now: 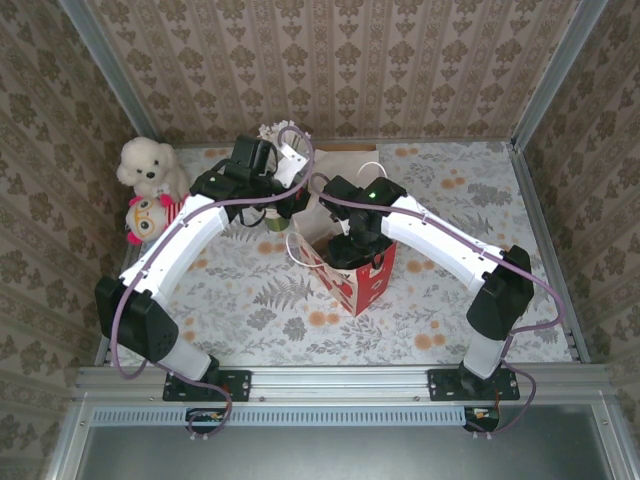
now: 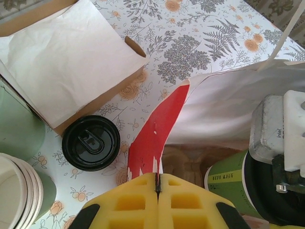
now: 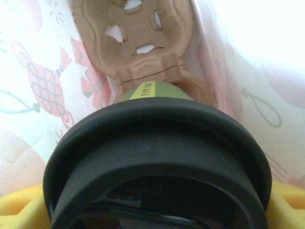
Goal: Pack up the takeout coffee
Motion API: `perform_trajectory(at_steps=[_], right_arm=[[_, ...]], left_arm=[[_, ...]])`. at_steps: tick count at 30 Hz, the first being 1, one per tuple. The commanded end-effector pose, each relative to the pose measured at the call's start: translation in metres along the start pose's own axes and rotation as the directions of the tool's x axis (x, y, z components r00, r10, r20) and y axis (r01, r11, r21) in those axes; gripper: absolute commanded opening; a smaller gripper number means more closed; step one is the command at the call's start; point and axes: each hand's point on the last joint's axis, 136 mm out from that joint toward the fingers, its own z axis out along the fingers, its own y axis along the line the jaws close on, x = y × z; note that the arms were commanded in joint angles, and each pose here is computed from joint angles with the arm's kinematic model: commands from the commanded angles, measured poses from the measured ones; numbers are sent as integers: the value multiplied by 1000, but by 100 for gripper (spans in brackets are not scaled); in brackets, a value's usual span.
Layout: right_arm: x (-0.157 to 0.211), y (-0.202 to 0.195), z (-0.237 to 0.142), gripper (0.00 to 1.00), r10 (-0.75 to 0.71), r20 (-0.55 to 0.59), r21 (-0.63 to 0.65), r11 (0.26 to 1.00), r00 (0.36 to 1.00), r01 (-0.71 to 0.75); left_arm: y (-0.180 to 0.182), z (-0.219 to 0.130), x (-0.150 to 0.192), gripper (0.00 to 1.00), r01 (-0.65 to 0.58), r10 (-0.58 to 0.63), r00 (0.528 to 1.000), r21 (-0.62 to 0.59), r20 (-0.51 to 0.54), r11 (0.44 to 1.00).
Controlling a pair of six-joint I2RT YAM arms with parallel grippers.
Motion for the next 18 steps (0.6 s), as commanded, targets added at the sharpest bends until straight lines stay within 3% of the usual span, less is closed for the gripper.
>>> perform_trajectory(at_steps=[1,18], right_arm=[[3,-7,7,38,-6,-23,33,999,1000,6],[8,-15,9,38,9,-45,72,997,999,-6]], left_arm=[[-2,-13,-13,0,-9,9,998,-3,64,1000],[6,-17,-16,0,48,-47,995,-10,86,999]])
